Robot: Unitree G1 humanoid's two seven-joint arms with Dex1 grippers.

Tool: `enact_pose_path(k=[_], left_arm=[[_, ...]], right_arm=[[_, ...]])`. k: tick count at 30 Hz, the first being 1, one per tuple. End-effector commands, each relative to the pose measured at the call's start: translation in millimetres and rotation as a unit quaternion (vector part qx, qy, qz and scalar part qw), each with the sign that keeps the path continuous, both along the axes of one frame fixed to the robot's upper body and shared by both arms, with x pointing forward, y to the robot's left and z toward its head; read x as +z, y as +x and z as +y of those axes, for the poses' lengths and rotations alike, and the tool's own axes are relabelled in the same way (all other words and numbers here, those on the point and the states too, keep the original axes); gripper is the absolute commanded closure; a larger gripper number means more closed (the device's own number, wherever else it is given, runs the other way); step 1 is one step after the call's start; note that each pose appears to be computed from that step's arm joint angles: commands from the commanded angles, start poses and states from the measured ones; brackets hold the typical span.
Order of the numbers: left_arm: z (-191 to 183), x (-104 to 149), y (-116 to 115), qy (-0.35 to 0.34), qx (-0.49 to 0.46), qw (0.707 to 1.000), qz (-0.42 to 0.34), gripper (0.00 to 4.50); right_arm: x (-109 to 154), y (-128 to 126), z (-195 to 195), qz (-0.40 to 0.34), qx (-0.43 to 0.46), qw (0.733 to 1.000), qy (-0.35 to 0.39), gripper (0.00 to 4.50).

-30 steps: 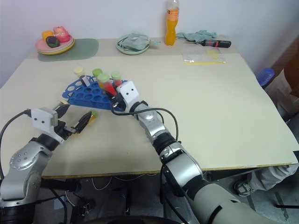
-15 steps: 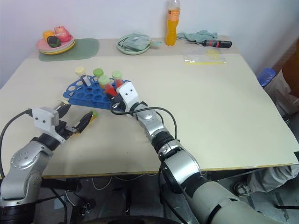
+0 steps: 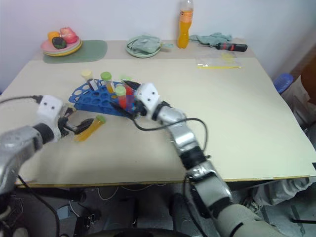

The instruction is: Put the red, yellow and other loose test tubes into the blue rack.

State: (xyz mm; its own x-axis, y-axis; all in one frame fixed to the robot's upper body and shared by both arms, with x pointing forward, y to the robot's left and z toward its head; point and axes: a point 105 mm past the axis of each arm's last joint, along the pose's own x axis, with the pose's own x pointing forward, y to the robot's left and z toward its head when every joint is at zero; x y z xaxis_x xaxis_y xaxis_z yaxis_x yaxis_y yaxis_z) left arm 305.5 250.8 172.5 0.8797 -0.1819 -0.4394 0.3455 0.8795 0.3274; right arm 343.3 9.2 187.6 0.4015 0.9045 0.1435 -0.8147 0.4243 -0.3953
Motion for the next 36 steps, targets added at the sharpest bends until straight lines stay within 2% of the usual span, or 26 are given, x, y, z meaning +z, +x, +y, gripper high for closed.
enact_pose_path(k=[1,4,7,9,13,15,20,23,28,29,32,36], left_arm=[[6.4,-4.4,-7.2,0.012,0.013,0.991,0.136,0.0],[4.6,-5.1,-2.7,-0.005,0.021,0.977,0.211,0.0],[9.3,-6.3,13.4,0.021,0.036,0.974,0.223,0.0],[3.5,-7.4,18.9,0.011,0.023,0.97,0.241,0.0],[3.7,-15.1,32.8,0.045,0.017,0.965,0.258,0.0],[-0.6,-16.4,35.5,0.032,0.009,0.962,0.272,0.0],[-5.9,-21.0,44.1,0.048,-0.004,0.957,0.287,0.0],[-8.7,-25.4,45.3,0.052,-0.011,0.953,0.297,0.88],[-12.7,-29.2,44.0,0.046,-0.021,0.949,0.312,3.43],[-11.9,-28.3,42.6,0.053,-0.029,0.949,0.31,3.74],[-8.5,-15.5,30.5,0.05,-0.084,0.949,0.3,3.78],[-0.7,16.9,12.9,0.027,-0.175,0.961,0.213,3.78]], right_arm=[[18.7,-39.3,-12.0,-0.01,0.095,0.994,-0.043,0.2],[14.4,-58.8,-33.0,0.014,0.133,0.986,-0.099,0.2],[12.7,-73.9,-42.2,0.039,0.158,0.98,-0.118,0.2],[12.0,-77.2,-42.6,0.046,0.158,0.979,-0.119,0.2],[8.6,-78.5,-41.6,0.046,0.143,0.981,-0.121,0.2],[8.1,-78.7,-40.7,0.047,0.136,0.983,-0.118,0.2],[2.9,-82.8,-35.1,0.048,0.13,0.984,-0.114,0.2],[2.3,-84.6,-32.2,0.049,0.129,0.984,-0.109,0.13],[0.9,-87.2,-28.3,0.049,0.133,0.984,-0.107,0.13],[1.0,-87.8,-27.3,0.048,0.135,0.984,-0.107,0.13],[2.6,-88.4,-25.8,0.045,0.137,0.984,-0.106,0.13],[3.7,-87.5,-27.9,0.045,0.131,0.985,-0.104,0.13]])
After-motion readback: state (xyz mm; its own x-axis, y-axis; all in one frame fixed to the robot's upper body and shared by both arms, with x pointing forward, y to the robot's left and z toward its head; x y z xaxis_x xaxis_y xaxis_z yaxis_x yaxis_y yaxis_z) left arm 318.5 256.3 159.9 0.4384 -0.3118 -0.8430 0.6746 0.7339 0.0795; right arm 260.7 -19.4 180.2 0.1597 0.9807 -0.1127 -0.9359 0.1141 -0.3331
